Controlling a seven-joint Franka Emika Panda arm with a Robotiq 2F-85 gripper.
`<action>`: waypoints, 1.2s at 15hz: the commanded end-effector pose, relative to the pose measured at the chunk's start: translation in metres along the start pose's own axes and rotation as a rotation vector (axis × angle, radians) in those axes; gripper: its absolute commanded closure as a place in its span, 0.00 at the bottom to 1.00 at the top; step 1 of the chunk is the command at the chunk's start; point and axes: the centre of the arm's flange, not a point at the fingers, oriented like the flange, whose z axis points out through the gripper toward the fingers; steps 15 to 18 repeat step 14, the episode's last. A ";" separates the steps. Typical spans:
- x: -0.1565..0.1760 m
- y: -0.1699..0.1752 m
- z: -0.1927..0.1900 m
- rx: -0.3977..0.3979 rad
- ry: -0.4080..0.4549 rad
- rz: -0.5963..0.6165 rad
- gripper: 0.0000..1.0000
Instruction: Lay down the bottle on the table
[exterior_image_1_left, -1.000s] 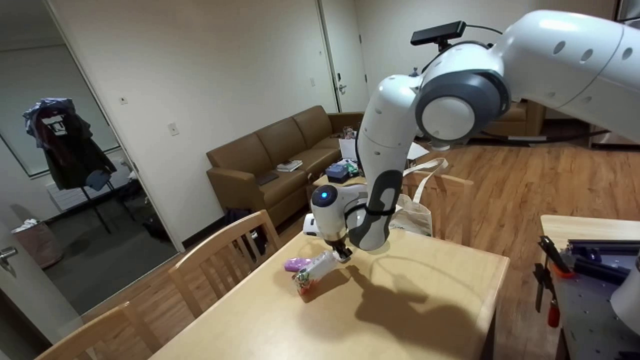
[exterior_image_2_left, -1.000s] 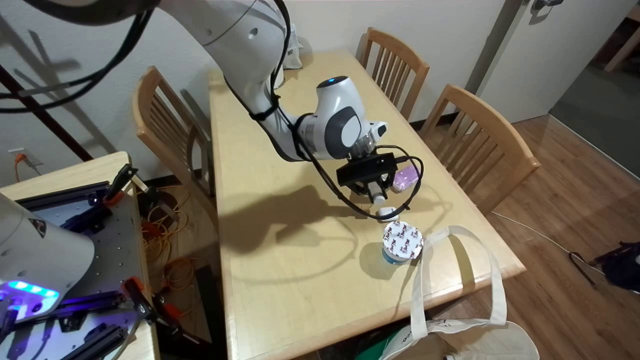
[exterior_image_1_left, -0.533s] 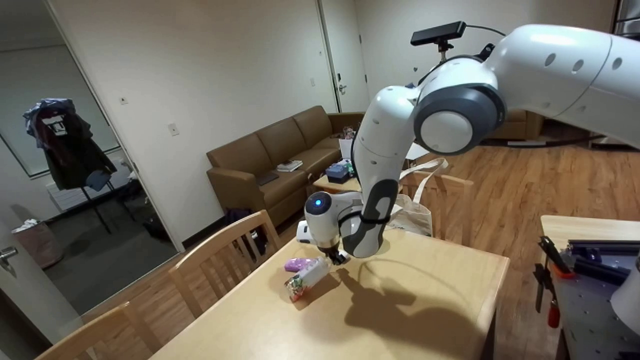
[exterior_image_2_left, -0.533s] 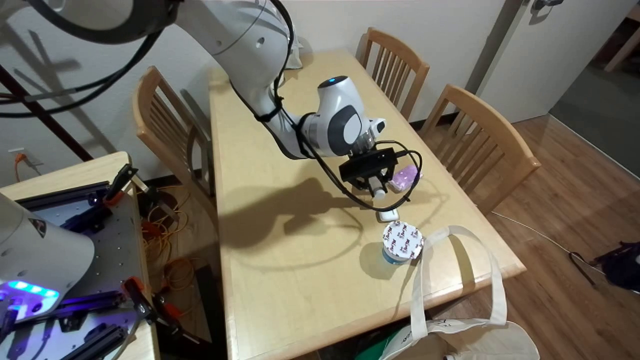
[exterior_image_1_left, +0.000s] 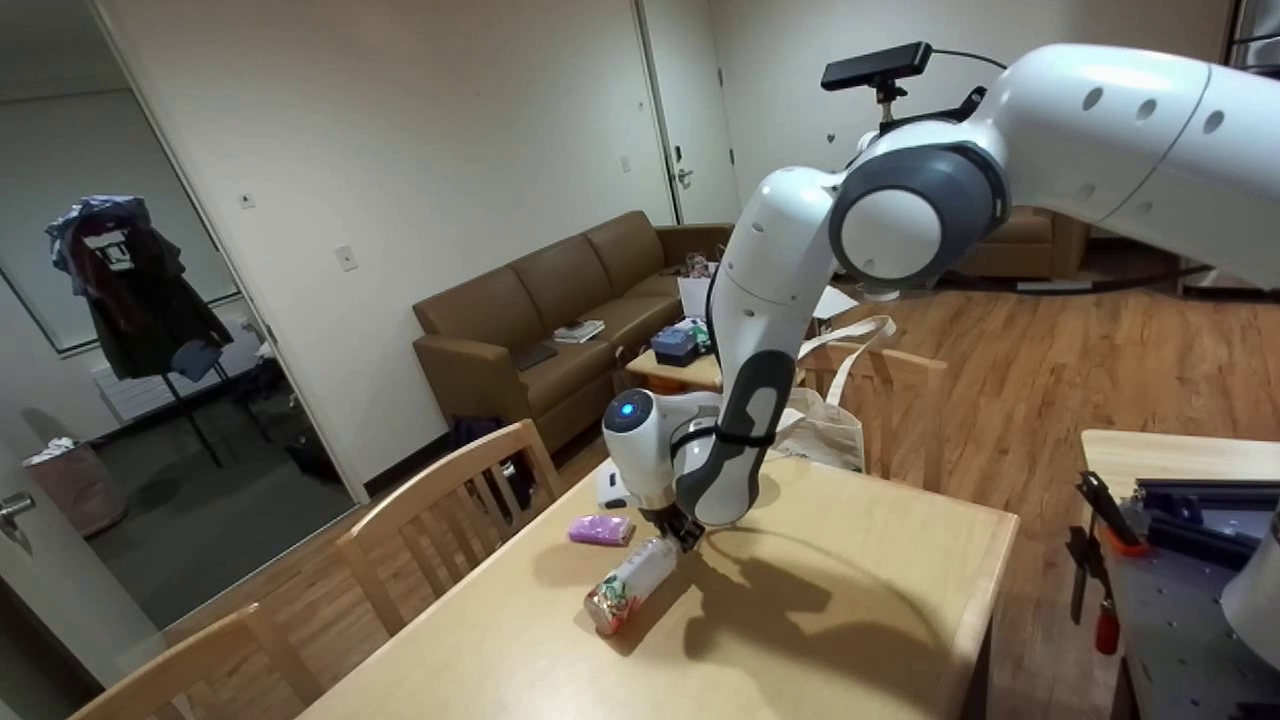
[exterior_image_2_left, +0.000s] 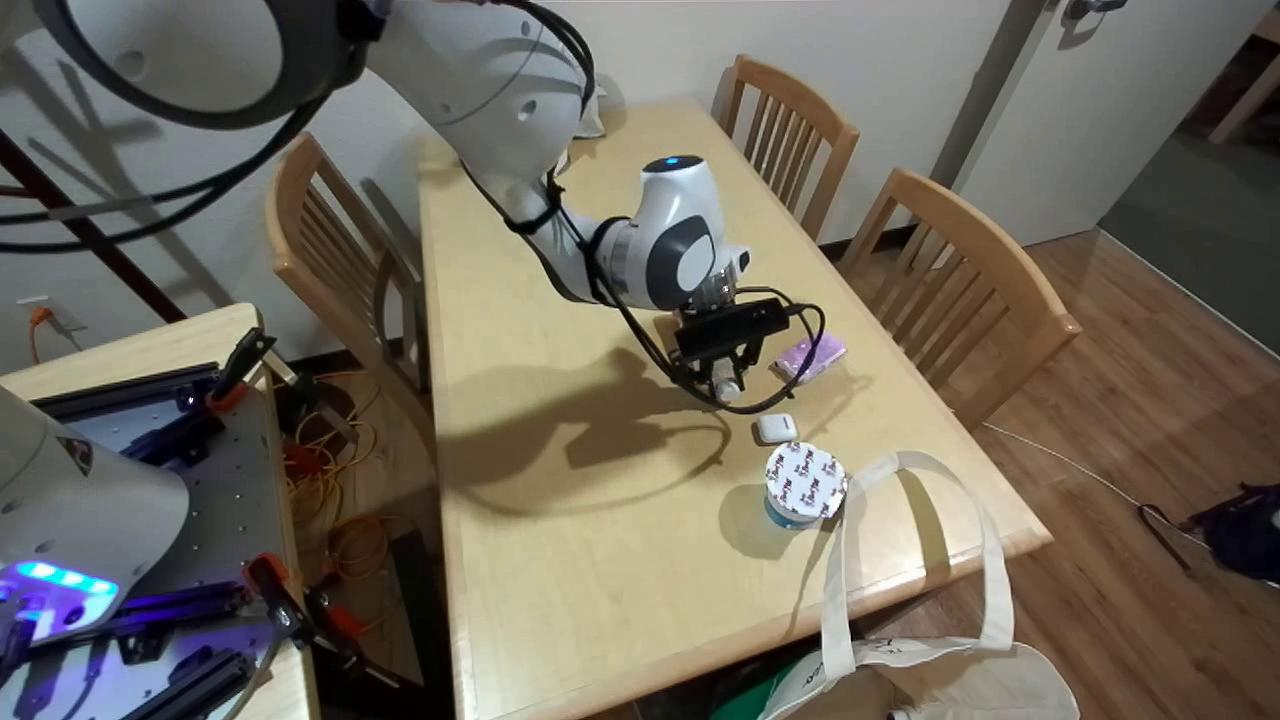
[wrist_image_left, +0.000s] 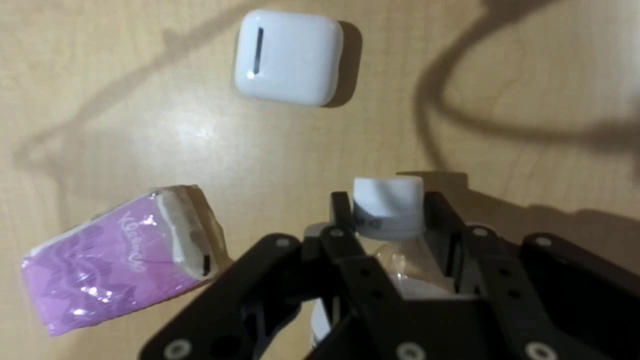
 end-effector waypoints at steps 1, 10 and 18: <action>-0.012 0.006 -0.010 0.074 -0.028 0.006 0.26; -0.053 0.025 -0.062 0.115 -0.034 0.429 0.00; -0.065 0.033 -0.087 0.122 -0.051 0.560 0.00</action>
